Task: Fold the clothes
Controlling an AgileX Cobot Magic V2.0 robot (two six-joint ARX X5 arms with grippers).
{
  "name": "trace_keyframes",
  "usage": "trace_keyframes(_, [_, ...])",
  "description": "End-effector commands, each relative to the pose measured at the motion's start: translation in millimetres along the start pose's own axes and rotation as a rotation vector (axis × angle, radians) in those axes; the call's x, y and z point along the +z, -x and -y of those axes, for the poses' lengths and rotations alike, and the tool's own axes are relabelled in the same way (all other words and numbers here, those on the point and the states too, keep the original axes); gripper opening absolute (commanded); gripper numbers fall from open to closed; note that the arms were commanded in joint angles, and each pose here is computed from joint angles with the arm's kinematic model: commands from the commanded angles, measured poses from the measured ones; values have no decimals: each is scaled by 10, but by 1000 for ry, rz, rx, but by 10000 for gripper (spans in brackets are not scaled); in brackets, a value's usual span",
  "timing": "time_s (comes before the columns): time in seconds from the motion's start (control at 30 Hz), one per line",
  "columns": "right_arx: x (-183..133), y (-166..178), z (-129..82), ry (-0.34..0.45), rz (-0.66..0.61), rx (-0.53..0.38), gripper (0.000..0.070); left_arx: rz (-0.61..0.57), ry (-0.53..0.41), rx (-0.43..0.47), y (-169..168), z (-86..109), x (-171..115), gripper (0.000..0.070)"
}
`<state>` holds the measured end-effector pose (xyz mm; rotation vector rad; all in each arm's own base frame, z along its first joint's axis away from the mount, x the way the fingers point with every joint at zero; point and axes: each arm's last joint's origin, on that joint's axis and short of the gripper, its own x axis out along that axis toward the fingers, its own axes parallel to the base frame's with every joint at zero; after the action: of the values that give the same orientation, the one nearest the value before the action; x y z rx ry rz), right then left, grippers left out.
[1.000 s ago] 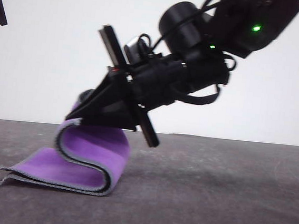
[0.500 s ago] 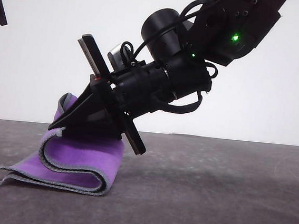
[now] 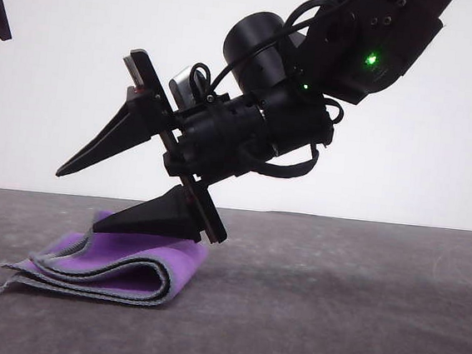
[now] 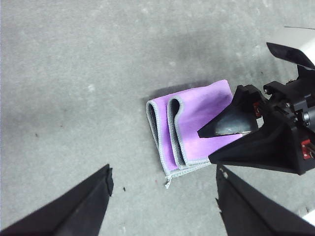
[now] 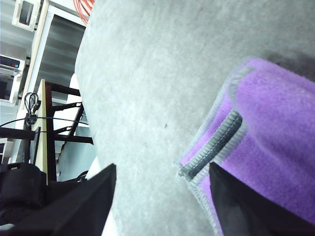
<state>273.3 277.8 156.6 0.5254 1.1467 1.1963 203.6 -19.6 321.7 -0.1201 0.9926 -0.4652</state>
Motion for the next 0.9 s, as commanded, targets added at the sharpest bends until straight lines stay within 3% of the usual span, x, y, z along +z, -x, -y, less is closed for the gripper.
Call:
trace_keyframes(0.0, [22, -72, -14, 15, -13, 27, 390, 6, -1, -9, -12, -1, 29, 401])
trace_keyframes(0.17, [108, 34, -84, 62, -42, 115, 446, 8, -2, -9, -12, -1, 32, 402])
trace_keyframes(0.3, [198, 305, -198, 125, 11, 71, 453, 9, -2, -9, -12, -1, 32, 402])
trace_keyframes(0.4, [213, 641, -260, 179, 58, -93, 453, 11, -3, -9, -12, -1, 34, 402])
trace_keyframes(0.63, [22, 1628, -479, 242, 100, -638, 453, 21, -13, -8, -12, -2, 45, 401])
trace_keyframes(0.77, [-145, 2046, -615, 244, 109, -856, 453, 26, -18, -7, -12, -3, 50, 401])
trace_keyframes(0.87, [-246, 2274, -719, 228, 147, -938, 453, 32, -21, -7, -11, -3, 56, 401])
